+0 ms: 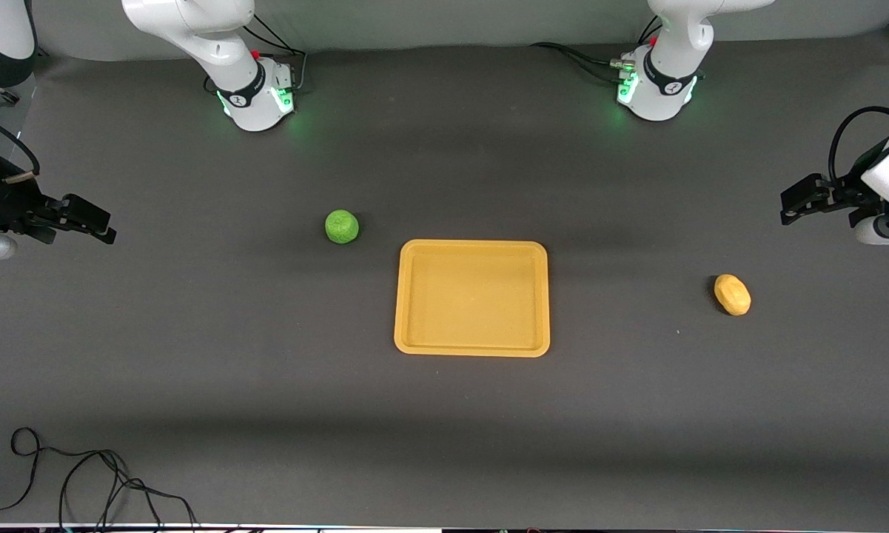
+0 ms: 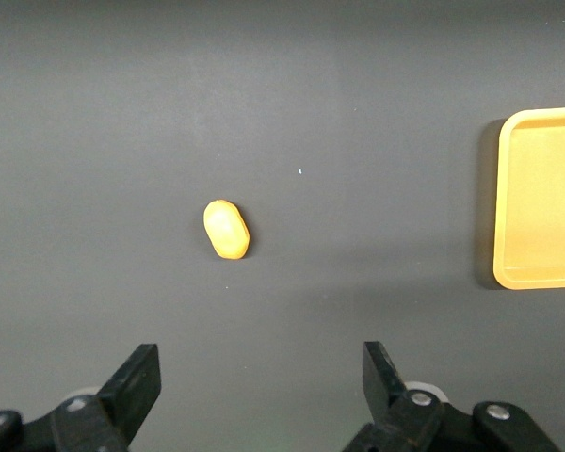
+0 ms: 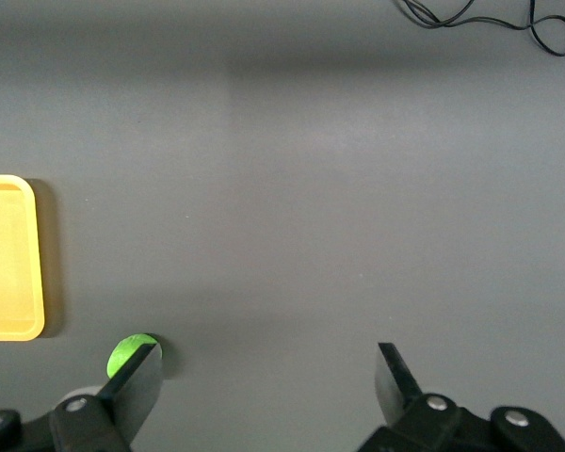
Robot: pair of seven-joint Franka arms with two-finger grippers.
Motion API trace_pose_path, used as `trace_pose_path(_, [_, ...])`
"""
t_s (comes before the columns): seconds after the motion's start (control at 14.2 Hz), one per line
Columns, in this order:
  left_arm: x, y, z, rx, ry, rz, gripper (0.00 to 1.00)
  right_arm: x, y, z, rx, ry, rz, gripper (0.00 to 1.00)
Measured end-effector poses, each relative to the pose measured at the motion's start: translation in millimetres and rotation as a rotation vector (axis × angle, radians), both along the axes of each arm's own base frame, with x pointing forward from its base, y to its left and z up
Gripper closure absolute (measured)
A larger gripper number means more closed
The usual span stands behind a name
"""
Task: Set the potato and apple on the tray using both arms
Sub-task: 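Move the left gripper down toward the yellow potato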
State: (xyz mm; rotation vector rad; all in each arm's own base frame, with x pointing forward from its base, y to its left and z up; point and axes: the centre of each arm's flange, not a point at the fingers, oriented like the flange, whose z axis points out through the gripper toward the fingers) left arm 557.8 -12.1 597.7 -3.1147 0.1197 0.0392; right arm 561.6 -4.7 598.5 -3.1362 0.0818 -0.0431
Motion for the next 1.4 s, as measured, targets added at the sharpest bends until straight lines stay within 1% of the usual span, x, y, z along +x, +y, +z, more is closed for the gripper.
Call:
trace_pose_path(0.42, [2,-2,-5,-0.001,0.008,-0.004,0.04,-2,0,-2,0.000,0.022,-0.001,0.00])
trace_pose_path(0.98, [8,0,-14,-0.001,0.006,-0.001,0.04,-3,-1,-2,0.000,0.025,-0.001,0.00])
trace_pose_path(1.12, [12,6,-35,0.001,-0.012,0.008,0.04,-2,0,-3,0.000,0.026,-0.001,0.00])
trace_pose_path(1.26, [15,26,-66,0.001,-0.028,0.021,0.04,-3,0,-3,0.000,0.029,0.000,0.00])
trace_pose_path(1.4, [16,53,-97,0.001,-0.034,-0.016,0.04,-4,0,-4,0.000,0.040,0.021,0.00])
